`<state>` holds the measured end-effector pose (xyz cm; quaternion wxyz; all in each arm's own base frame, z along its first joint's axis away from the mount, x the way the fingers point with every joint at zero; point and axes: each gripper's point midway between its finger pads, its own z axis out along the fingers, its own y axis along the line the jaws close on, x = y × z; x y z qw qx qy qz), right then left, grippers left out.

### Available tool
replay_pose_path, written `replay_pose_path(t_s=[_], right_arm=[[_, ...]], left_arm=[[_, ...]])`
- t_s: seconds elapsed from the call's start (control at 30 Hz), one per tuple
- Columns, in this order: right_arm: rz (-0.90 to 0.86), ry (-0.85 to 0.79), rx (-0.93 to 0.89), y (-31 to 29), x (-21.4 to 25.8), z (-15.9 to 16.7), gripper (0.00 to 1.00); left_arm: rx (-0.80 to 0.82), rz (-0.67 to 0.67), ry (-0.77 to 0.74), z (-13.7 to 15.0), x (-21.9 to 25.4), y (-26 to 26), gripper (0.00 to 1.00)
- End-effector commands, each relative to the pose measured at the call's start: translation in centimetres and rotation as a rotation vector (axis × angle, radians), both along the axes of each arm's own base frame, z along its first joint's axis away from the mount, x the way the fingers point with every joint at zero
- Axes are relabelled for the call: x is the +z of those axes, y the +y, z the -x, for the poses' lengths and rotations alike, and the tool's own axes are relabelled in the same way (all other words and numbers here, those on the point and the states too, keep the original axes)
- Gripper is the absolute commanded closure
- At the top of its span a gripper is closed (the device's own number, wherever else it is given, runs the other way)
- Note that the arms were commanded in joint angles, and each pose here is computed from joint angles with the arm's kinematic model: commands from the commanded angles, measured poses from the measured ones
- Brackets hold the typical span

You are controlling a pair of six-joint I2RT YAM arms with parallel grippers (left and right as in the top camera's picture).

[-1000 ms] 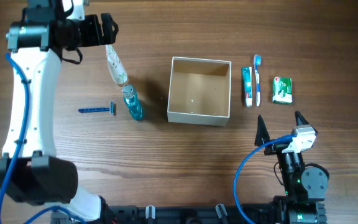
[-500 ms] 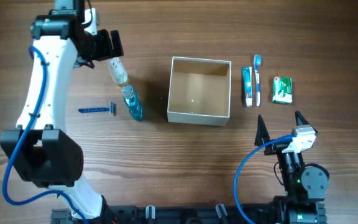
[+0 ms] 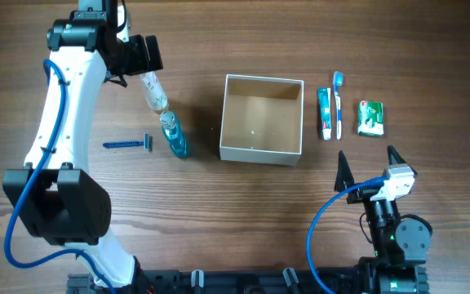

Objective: Pack container
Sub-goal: 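Raise the left arm and move the gripper over the white Pantene tube, then close the left gripper on the Pantene tube and lift it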

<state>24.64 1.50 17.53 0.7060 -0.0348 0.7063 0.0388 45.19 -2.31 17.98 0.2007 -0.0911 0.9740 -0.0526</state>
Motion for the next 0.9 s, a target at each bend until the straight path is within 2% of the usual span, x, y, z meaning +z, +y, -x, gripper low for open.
replay_pose_path(t_s=[0.0, 0.1, 0.67, 0.77, 0.87], right_arm=[[0.003, -0.009, 0.015, 0.3, 0.2, 0.1, 0.00], [0.003, -0.009, 0.015, 0.3, 0.2, 0.1, 0.00], [0.003, -0.009, 0.015, 0.3, 0.2, 0.1, 0.00], [0.003, -0.009, 0.015, 0.3, 0.2, 0.1, 0.00], [0.003, -0.009, 0.015, 0.3, 0.2, 0.1, 0.00]], left_arm=[[-0.019, 0.036, 0.001, -0.1, 0.2, -0.6, 0.00], [-0.091, 0.006, 0.019, 0.1, -0.5, -0.7, 0.00], [-0.089, 0.004, 0.100, 0.5, -3.0, -0.6, 0.01], [-0.090, 0.004, 0.098, 0.4, -3.0, -0.6, 0.12], [-0.090, 0.004, 0.091, 0.3, -3.0, -0.7, 0.27]])
